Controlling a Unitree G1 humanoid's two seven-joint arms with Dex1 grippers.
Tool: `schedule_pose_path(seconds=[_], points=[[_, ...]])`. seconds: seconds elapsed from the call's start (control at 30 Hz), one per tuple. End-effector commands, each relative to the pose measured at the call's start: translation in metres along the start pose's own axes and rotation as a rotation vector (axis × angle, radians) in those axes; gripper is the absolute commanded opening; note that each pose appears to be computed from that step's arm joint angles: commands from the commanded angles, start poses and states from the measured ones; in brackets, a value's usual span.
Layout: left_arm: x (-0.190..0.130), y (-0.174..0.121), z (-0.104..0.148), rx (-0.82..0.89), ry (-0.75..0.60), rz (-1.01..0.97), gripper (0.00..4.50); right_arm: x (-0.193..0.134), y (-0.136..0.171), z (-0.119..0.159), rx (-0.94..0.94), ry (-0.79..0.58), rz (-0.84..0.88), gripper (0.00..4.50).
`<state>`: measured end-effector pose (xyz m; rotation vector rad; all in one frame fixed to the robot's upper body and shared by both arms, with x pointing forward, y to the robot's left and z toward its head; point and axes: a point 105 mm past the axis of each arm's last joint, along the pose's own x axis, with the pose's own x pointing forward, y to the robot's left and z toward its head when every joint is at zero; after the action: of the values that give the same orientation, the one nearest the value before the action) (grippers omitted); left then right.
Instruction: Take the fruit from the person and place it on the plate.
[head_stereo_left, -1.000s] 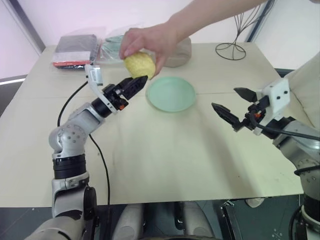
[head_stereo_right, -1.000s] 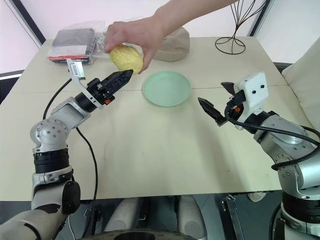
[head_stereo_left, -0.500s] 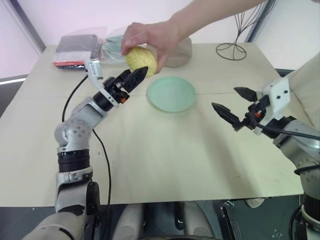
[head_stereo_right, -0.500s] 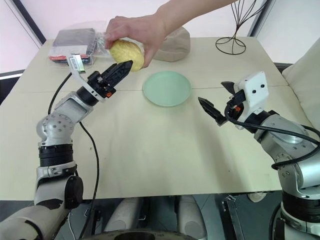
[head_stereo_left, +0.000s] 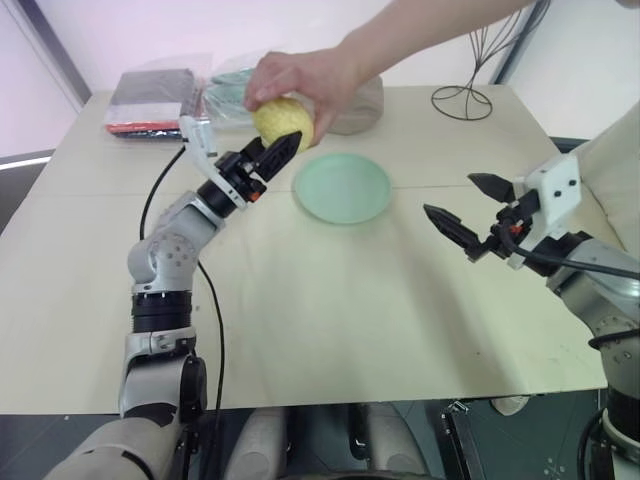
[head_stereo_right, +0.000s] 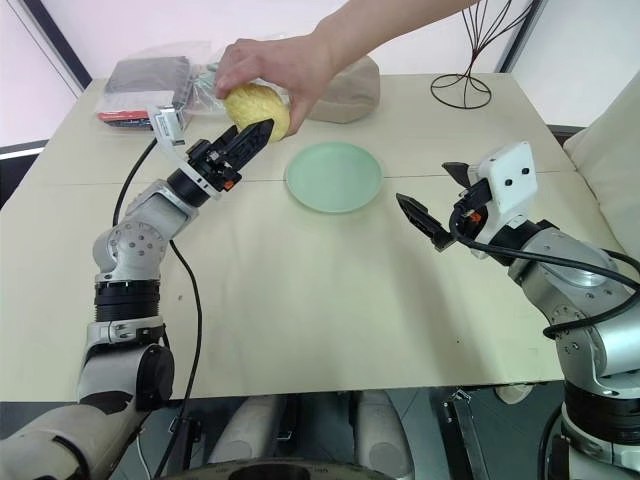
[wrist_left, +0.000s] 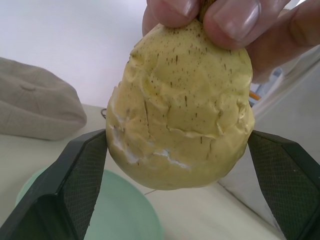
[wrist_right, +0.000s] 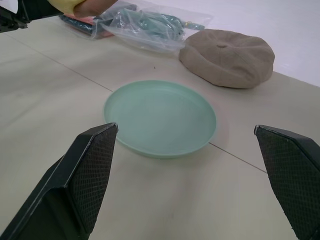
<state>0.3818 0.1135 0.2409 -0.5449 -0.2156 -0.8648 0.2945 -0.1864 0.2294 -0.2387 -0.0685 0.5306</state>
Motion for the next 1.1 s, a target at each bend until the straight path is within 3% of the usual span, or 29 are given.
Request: schedule_pose_path(seconds=[0.03,0.2,0.47,0.7,0.93,1.1], points=[[0.008,-0.013,0.019,0.046,-0.057,-0.039,4.48,-0.003,-0.003,0.014,-0.039,-0.049,-0.017,4.5],[0.012,-0.016,0.019,0.048,-0.061,-0.042,3.26,-0.004,-0.003,0.014,-0.04,-0.048,-0.018,4.5],[0.014,-0.019,0.02,0.048,-0.057,-0.047,3.26,-0.004,-0.002,0.014,-0.039,-0.045,-0.019,4.5],[0.001,-0.022,0.013,0.081,0.031,-0.066,3.26,-0.004,-0.001,0.014,-0.037,-0.044,-0.018,4.5],[-0.011,-0.001,0.001,0.193,0.184,0.001,3.26,-0.003,0.001,0.012,-0.033,-0.042,-0.014,4.5],[0.01,0.033,-0.001,0.364,0.315,0.064,3.26,-0.001,0.005,0.013,-0.035,-0.046,0.002,4.5]])
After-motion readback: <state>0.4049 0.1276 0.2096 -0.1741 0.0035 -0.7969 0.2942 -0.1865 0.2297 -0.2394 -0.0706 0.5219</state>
